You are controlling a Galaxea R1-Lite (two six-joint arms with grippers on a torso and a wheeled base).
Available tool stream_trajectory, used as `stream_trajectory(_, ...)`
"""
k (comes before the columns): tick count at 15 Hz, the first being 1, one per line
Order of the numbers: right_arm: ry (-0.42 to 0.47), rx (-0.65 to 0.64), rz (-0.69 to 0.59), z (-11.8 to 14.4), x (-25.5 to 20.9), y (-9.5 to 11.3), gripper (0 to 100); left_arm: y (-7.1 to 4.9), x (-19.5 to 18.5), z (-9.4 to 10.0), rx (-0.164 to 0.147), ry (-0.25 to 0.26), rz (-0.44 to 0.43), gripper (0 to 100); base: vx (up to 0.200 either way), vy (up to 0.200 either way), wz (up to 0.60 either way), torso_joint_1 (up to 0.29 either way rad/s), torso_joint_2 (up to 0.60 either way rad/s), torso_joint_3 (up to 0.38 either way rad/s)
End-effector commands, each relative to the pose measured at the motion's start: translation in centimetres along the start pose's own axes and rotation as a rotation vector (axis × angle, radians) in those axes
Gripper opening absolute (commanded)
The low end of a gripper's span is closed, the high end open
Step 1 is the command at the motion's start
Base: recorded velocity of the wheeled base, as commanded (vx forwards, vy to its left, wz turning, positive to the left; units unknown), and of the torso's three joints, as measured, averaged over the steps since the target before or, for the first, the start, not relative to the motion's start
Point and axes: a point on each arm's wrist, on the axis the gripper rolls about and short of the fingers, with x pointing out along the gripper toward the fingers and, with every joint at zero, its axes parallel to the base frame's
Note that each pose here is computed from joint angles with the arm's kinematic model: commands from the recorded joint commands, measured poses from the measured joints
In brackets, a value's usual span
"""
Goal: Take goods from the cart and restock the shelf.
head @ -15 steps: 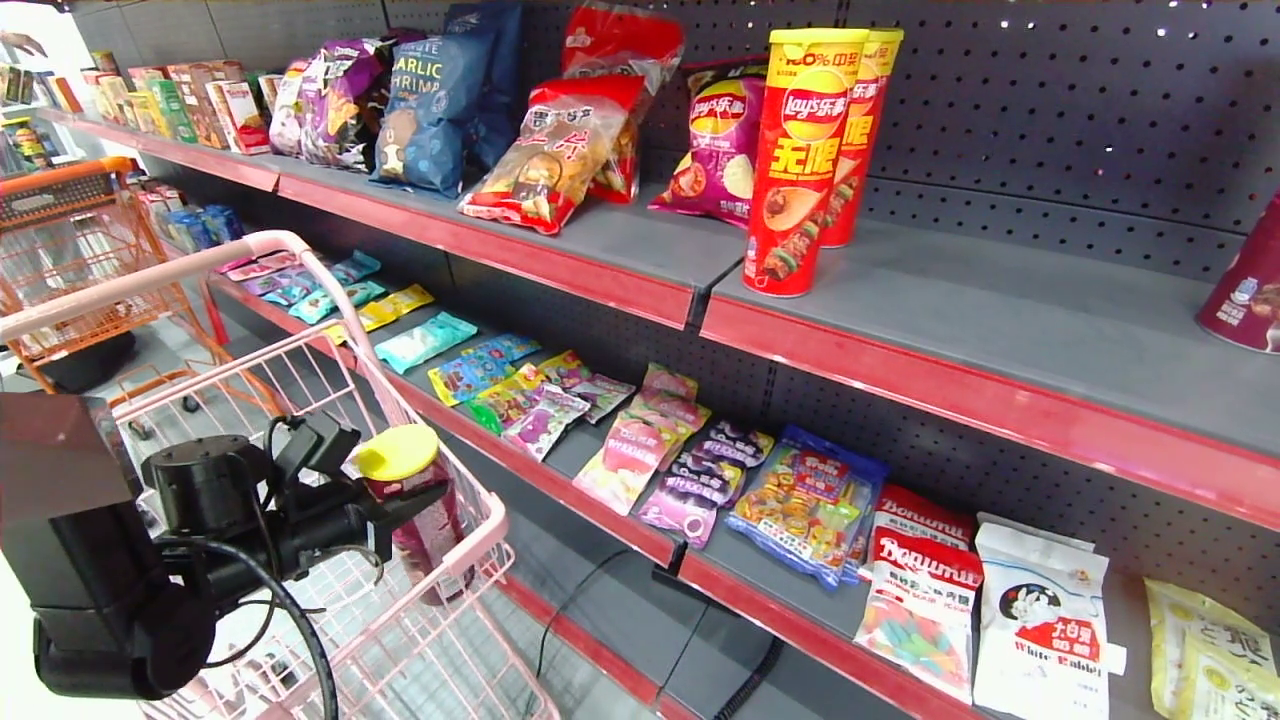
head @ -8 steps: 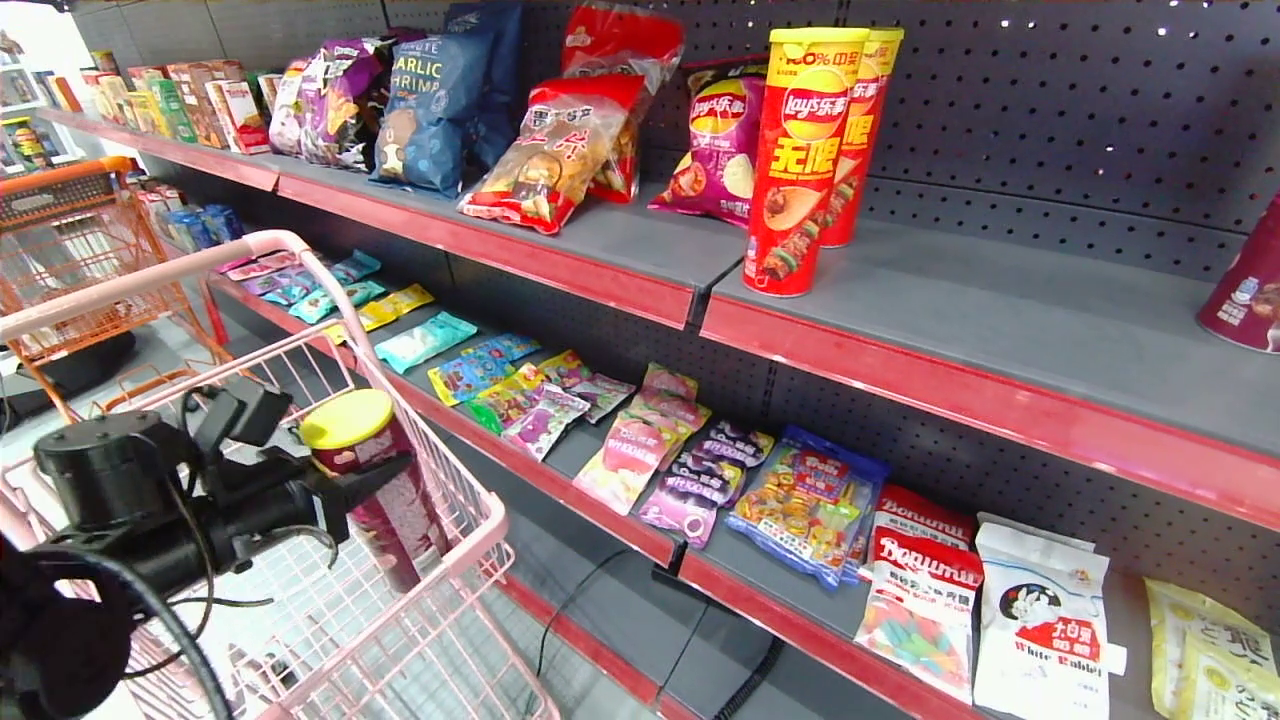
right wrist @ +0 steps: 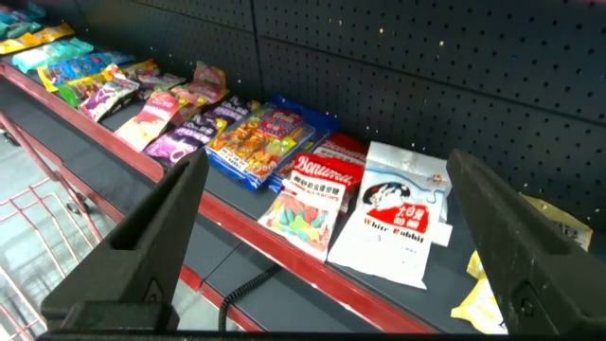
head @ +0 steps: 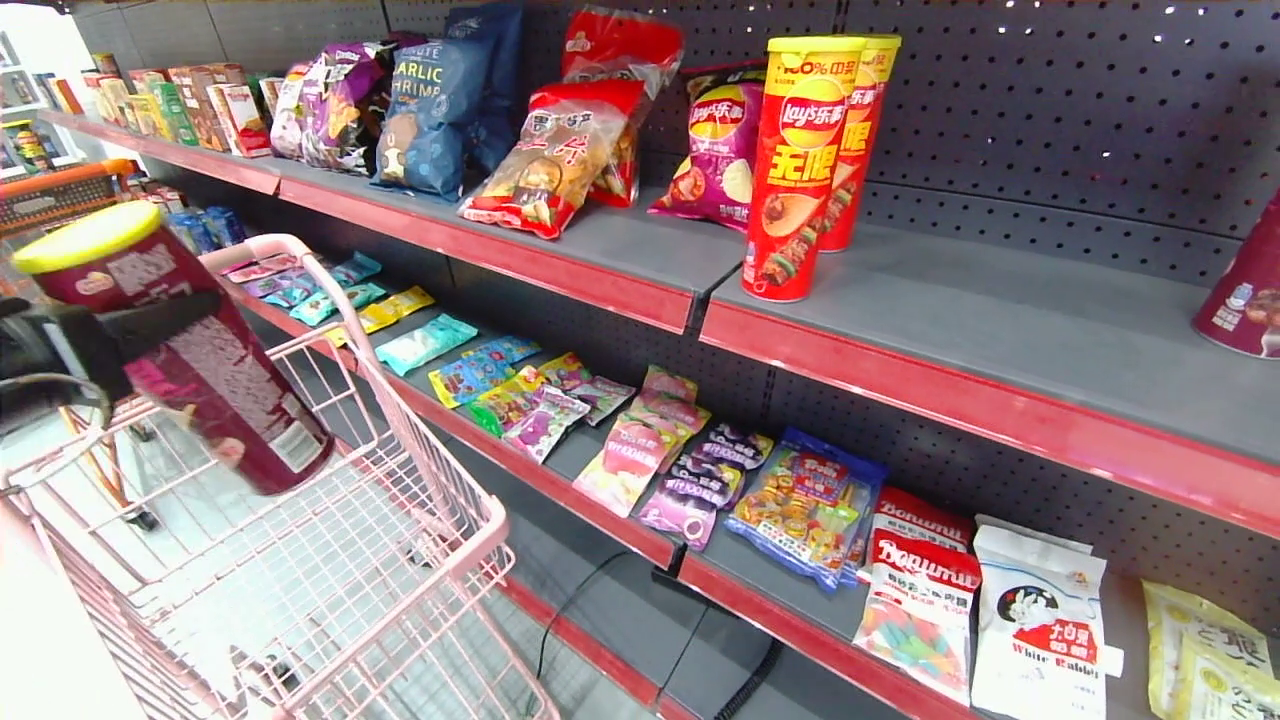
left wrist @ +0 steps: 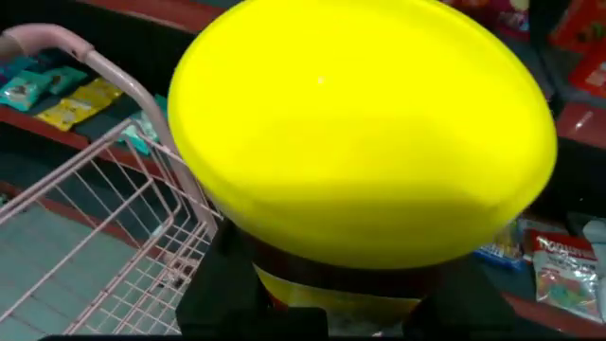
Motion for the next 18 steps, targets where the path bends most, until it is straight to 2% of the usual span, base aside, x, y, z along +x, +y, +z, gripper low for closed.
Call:
stream_trajectory(1,0.001,0.001,0.000,0.0,0.0,0.0,100,-3.6,-7.0,2.9,0.081,-0.133,0.014,0,0.000,0.000,0.00,0.115,-0.35,-0.212)
stream_trajectory(2,0.001,0.001,0.000,0.0,0.0,0.0,100,-4.5,-8.7,2.6,0.084,-0.125,0.015,0,0.000,0.000,0.00,0.139,-0.45,-0.286)
stream_trajectory(3,0.001,0.001,0.000,0.0,0.0,0.0,100,-4.5,-8.7,2.6,0.084,-0.125,0.015,0,0.000,0.000,0.00,0.168,-0.49,-0.305)
stream_trajectory(4,0.002,0.001,0.000,0.0,0.0,0.0,100,-6.0,-11.8,1.6,0.068,-0.099,0.044,0,0.000,0.000,0.00,0.183,-0.52,-0.310)
stream_trajectory(7,0.001,0.001,-0.002,0.0,0.0,0.0,100,-7.1,-14.2,-0.1,0.068,-0.109,0.106,0,0.000,0.000,0.00,0.204,-0.55,-0.338)
stream_trajectory(9,0.002,0.001,-0.002,0.0,0.0,0.0,100,-7.3,-15.1,-1.1,0.071,-0.128,0.155,0,0.000,0.000,0.00,0.224,-0.58,-0.347)
stream_trajectory(12,0.001,0.001,-0.002,0.0,0.0,0.0,100,-7.6,-15.7,-1.6,0.077,-0.140,0.168,0,0.000,0.000,0.00,0.243,-0.60,-0.356)
stream_trajectory(17,0.002,0.001,-0.002,0.0,0.0,0.0,100,-7.4,-15.6,-2.1,0.069,-0.126,0.204,0,0.000,0.000,0.00,0.184,-0.42,-0.245)
stream_trajectory(18,0.001,0.001,-0.002,0.0,0.0,0.0,100,-7.4,-15.6,-2.3,0.083,-0.118,0.205,0,0.000,0.000,0.00,0.168,-0.37,-0.222)
